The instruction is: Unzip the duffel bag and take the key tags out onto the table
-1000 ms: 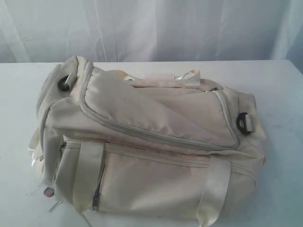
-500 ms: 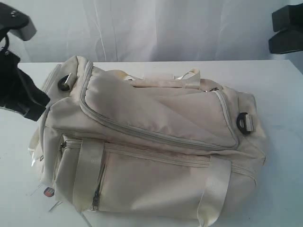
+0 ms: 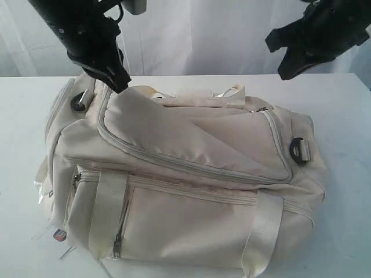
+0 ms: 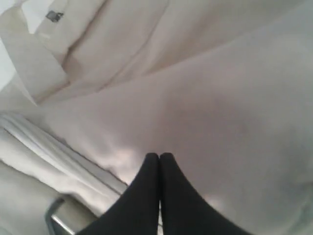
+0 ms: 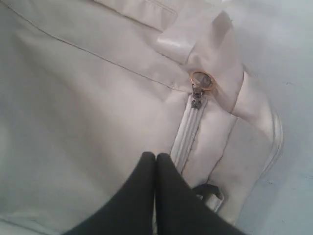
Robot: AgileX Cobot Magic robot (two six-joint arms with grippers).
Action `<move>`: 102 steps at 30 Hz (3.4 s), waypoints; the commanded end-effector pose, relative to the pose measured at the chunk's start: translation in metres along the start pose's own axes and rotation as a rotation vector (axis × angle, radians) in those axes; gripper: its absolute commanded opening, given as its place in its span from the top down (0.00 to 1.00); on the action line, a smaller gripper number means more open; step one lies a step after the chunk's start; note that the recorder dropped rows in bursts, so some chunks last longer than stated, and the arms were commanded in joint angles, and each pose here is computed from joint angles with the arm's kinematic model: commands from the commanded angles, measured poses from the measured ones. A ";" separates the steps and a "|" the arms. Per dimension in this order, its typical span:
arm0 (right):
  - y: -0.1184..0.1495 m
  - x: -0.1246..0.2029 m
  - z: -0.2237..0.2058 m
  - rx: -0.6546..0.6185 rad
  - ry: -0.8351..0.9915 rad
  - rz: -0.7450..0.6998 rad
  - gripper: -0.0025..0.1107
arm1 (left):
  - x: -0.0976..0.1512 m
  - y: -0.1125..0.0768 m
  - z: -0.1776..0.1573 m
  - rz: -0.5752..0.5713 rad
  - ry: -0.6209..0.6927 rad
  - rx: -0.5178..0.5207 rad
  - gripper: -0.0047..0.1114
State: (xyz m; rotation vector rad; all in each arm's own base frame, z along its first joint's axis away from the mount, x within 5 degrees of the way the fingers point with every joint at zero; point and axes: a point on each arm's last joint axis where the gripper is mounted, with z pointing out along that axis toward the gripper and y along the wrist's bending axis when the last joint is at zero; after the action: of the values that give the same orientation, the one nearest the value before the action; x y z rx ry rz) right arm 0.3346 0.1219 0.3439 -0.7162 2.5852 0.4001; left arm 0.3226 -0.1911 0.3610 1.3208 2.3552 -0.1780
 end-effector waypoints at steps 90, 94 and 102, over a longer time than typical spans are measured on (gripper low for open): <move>-0.024 -0.019 0.052 -0.100 0.103 -0.057 0.98 | -0.039 0.037 0.120 -0.088 -0.060 0.482 0.96; -0.024 -0.019 0.052 -0.098 0.104 -0.055 0.98 | -0.039 0.036 0.120 -0.089 -0.062 0.485 0.96; -0.026 -0.005 0.065 -0.100 0.168 -0.023 0.98 | -0.039 0.036 0.120 -0.091 -0.067 0.491 0.96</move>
State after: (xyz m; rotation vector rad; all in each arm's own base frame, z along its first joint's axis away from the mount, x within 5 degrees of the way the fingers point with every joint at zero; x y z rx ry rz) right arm 0.3806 0.1296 0.2933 -0.8344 2.6736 0.4916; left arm 0.4160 -0.2429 0.2720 1.3290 2.3608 -0.7879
